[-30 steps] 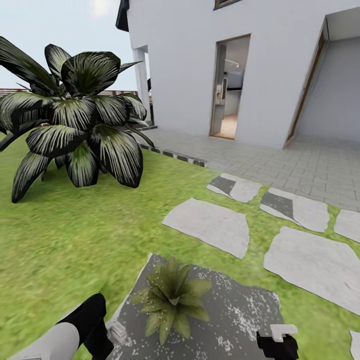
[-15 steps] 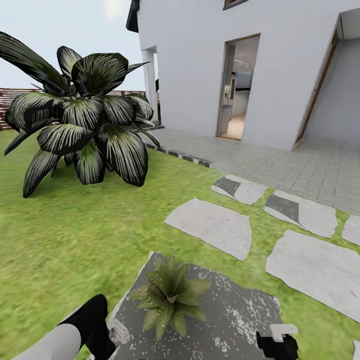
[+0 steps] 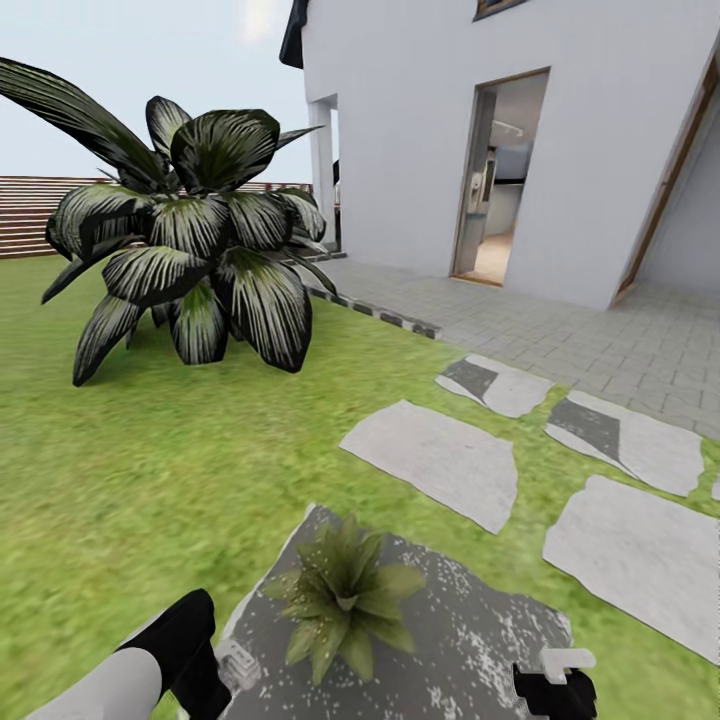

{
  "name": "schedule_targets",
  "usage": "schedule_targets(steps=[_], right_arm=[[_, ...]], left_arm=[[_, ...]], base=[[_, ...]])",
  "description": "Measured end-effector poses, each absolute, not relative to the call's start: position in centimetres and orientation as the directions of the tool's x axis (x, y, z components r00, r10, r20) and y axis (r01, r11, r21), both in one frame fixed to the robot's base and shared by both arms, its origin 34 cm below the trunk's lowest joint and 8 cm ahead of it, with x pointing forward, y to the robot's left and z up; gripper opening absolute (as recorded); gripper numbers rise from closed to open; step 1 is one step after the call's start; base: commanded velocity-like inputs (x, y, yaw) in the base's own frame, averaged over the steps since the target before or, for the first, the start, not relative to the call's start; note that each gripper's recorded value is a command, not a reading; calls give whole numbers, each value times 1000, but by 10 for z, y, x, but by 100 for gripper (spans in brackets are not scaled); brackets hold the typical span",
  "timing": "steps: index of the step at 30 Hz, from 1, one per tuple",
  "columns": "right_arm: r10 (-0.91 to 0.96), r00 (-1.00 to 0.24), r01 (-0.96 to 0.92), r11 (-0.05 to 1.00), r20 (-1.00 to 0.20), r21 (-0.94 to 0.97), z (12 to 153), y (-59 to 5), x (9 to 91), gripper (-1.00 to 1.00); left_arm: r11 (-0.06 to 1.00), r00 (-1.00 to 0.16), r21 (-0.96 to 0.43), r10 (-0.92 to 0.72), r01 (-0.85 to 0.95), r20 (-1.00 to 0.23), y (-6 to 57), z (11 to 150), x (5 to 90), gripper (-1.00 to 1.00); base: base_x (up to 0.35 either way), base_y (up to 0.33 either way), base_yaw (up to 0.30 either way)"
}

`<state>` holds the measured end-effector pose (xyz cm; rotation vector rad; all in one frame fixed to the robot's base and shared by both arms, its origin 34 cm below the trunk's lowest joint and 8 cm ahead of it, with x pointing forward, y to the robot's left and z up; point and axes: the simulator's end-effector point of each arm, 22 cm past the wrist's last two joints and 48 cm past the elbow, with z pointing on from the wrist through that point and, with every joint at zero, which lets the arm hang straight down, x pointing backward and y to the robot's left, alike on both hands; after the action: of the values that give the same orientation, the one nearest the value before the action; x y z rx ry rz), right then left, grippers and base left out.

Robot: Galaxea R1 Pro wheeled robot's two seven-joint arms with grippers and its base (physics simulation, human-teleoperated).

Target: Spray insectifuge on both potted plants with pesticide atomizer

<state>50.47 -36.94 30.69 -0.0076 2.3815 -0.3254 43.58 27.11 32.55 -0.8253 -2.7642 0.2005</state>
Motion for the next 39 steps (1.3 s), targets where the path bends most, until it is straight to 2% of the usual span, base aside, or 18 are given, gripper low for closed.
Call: schedule_targets(steps=[7, 12, 16, 26, 39], right_arm=[[-96, -740, 86, 968, -666, -235, 307, -369, 505, 100], [-96, -740, 85, 968, -666, -235, 307, -369, 505, 100], [-96, -739, 86, 968, -666, -235, 307, -369, 505, 100], [-96, -739, 86, 968, -667, -235, 307, -369, 505, 100], [-97, -739, 85, 968, -666, -235, 307, -369, 505, 100]], left_arm=[[804, -793, -249, 585, 540, 169, 258, 334, 443, -100], [747, -709, -252, 664, 615, 238, 268, 334, 426, -100], [739, -697, -266, 673, 620, 247, 265, 333, 419, -100], [748, -708, -277, 662, 603, 245, 268, 334, 418, -100], [761, -726, -269, 646, 590, 237, 270, 334, 423, -100]], base=[[269, -95, 0], [80, -13, 0], [2, 0, 23], [-2, -8, 257], [-154, -227, 122]])
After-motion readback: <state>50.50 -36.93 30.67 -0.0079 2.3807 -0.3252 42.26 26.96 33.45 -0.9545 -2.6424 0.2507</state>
